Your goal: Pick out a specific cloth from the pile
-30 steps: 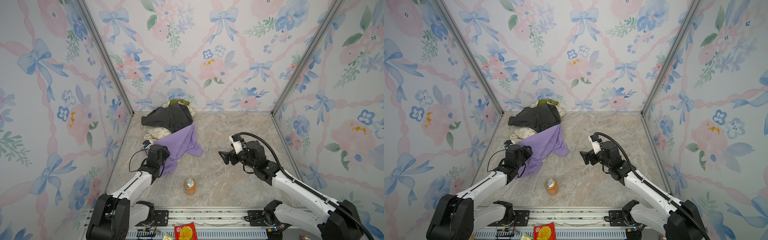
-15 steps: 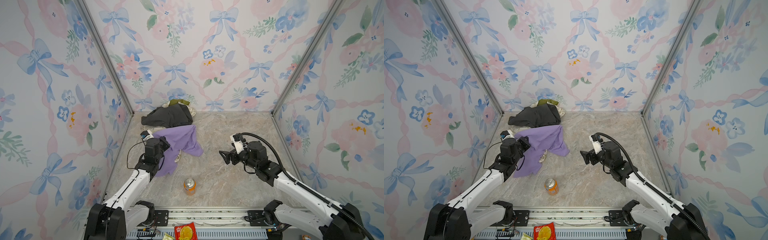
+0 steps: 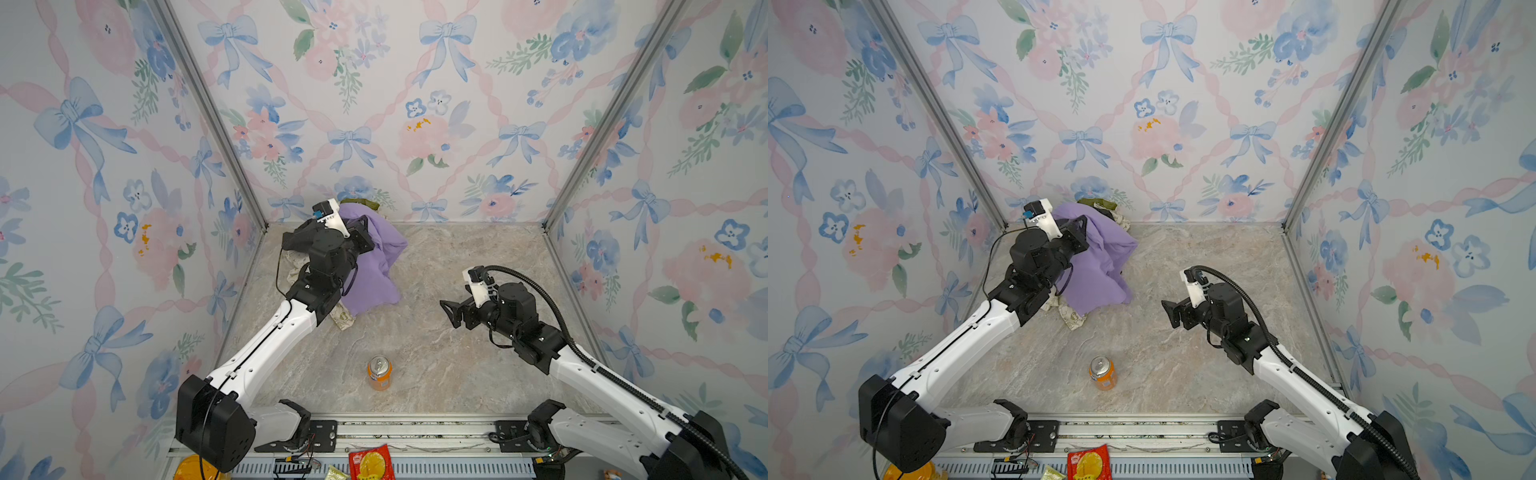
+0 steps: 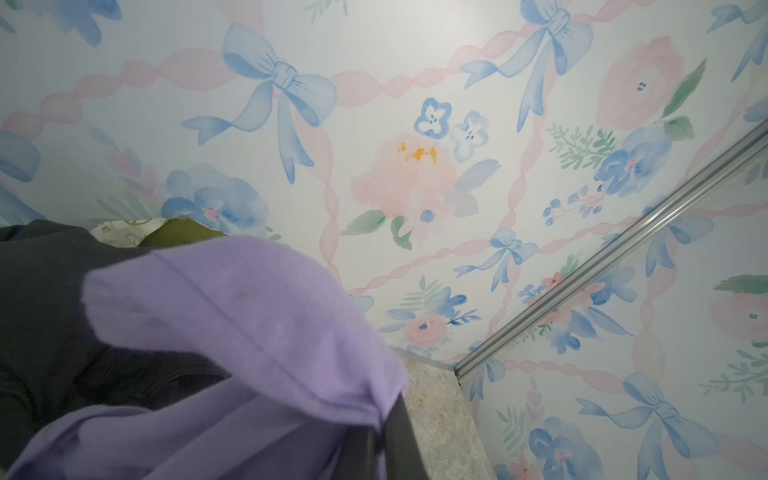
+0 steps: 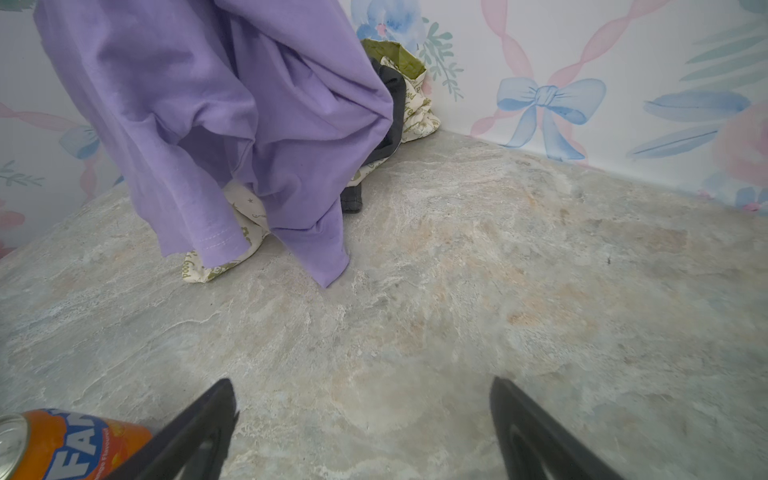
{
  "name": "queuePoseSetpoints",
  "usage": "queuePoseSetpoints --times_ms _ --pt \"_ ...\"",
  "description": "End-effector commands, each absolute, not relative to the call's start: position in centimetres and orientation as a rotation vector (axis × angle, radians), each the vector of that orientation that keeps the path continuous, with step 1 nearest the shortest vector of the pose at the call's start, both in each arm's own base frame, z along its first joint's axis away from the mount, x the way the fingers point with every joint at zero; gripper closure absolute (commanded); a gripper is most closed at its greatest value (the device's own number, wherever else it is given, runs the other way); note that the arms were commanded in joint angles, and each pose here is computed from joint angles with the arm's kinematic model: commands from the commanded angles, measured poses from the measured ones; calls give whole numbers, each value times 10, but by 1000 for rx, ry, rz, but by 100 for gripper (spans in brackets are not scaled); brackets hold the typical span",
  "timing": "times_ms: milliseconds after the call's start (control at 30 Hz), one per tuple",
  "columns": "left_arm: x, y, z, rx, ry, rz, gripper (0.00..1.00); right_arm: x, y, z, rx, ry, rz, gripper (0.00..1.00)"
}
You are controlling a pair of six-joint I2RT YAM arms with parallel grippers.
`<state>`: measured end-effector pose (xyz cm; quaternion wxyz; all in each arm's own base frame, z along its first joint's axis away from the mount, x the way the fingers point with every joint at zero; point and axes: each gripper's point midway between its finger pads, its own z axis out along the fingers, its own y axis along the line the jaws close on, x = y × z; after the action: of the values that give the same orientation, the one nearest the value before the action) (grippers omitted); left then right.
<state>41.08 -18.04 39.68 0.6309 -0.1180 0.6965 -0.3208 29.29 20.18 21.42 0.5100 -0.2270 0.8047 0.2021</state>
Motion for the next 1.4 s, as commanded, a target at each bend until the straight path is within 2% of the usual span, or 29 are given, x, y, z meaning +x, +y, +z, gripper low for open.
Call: queuePoseSetpoints --times_ms 0,233,367,533,733,800,867,900,1067,1167,1367 --pt "410 -200 453 -165 1481 -763 100 293 198 215 -527 1943 469 3" --pt "424 -251 499 -60 1433 -831 100 298 183 219 -457 1946 409 3" --pt "430 -298 499 23 1452 -864 100 302 163 221 -375 1954 341 3" --pt "440 -364 453 121 1551 -877 100 306 115 227 -192 1963 216 3" --pt "448 -439 356 248 1735 -879 99 297 50 228 76 1951 124 3" --pt "449 -457 322 283 1803 -862 84 293 38 226 125 1947 127 3" --pt "449 -467 297 312 1855 -842 55 292 35 223 140 1951 138 3" --pt "449 -468 288 320 1878 -829 45 291 34 221 141 1960 142 3" --pt "444 -446 277 330 1912 -716 21 297 42 209 119 2016 175 3" --pt "436 -419 271 301 1934 -624 15 305 53 199 100 2067 225 3" --pt "408 -354 262 212 1965 -464 14 325 81 161 89 2229 345 3"
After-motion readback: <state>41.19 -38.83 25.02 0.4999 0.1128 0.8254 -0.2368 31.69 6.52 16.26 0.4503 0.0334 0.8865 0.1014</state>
